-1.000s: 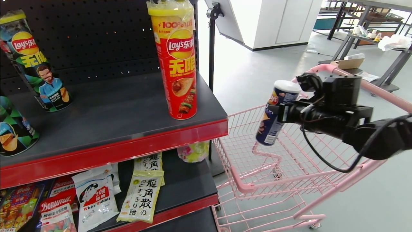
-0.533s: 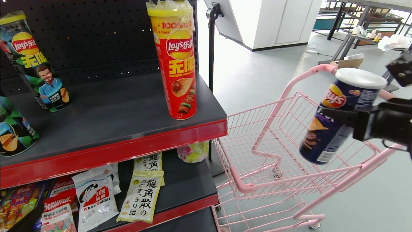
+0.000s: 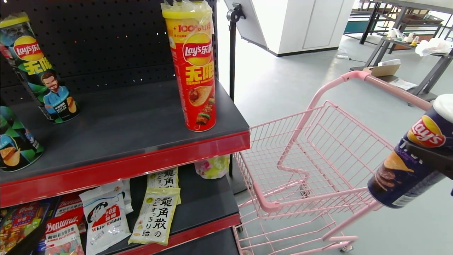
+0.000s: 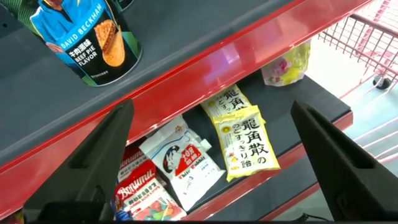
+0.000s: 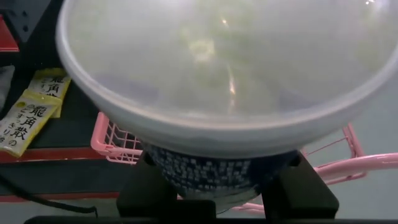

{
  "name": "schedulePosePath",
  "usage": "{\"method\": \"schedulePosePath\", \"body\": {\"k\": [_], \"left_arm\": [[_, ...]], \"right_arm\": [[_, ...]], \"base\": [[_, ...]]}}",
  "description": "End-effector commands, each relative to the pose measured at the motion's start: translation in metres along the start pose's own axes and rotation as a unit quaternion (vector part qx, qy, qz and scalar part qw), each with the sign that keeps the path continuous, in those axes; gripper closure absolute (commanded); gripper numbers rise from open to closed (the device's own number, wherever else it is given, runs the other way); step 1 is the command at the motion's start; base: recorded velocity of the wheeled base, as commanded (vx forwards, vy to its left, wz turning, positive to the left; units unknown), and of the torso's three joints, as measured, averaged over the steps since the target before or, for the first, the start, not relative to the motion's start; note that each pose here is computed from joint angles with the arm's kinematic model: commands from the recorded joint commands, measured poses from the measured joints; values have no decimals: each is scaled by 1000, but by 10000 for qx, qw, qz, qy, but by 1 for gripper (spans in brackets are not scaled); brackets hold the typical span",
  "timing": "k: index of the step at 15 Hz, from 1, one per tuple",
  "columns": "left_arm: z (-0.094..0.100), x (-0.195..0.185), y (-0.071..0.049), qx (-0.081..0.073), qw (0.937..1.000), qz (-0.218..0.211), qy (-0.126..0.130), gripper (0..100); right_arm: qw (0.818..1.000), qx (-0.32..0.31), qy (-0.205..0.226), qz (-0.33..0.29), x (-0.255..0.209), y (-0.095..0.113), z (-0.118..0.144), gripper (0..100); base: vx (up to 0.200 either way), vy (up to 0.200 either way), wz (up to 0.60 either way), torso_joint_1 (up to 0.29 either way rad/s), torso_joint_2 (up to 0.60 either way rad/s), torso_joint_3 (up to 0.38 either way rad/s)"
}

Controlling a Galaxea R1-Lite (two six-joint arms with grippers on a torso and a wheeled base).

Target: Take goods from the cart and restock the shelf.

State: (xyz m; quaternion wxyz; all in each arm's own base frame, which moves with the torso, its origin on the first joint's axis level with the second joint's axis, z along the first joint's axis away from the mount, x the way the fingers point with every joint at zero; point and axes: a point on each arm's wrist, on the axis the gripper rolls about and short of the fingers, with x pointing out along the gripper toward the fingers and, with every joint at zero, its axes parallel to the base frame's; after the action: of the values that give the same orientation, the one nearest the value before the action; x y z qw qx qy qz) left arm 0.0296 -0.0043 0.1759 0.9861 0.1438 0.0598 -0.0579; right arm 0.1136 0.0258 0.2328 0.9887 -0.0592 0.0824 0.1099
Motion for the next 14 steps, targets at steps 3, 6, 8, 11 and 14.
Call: {"method": "schedulePosePath", "body": {"k": [3,6,8,11,14], "left_arm": [[0,-2,0,3,10000,20,-45,0],[0,-1,0,96,9999,56,-27,0],[-1,-1,0,105,9999,54,-20,0],[-2,-3,0,110,9999,58,-35,0],[-5,-5,0,129,9999,56,-58,0]], "right_arm": [[10000,-12,-31,-16,-6,0,-4,100],[10000,-12,-8,-14,-6,0,-6,100],[10000,-12,-17,-7,-6,0,-5,100],[10000,-25,-34,83,-4,1,-3,100],[9993,-84,6,365,1,3,-2,100]], "base": [[0,0,0,0,0,0],[-200,0,0,1,2,2],[-200,0,0,-2,7,-2],[-200,0,0,-4,2,9],[-200,0,0,4,1,5]]}}
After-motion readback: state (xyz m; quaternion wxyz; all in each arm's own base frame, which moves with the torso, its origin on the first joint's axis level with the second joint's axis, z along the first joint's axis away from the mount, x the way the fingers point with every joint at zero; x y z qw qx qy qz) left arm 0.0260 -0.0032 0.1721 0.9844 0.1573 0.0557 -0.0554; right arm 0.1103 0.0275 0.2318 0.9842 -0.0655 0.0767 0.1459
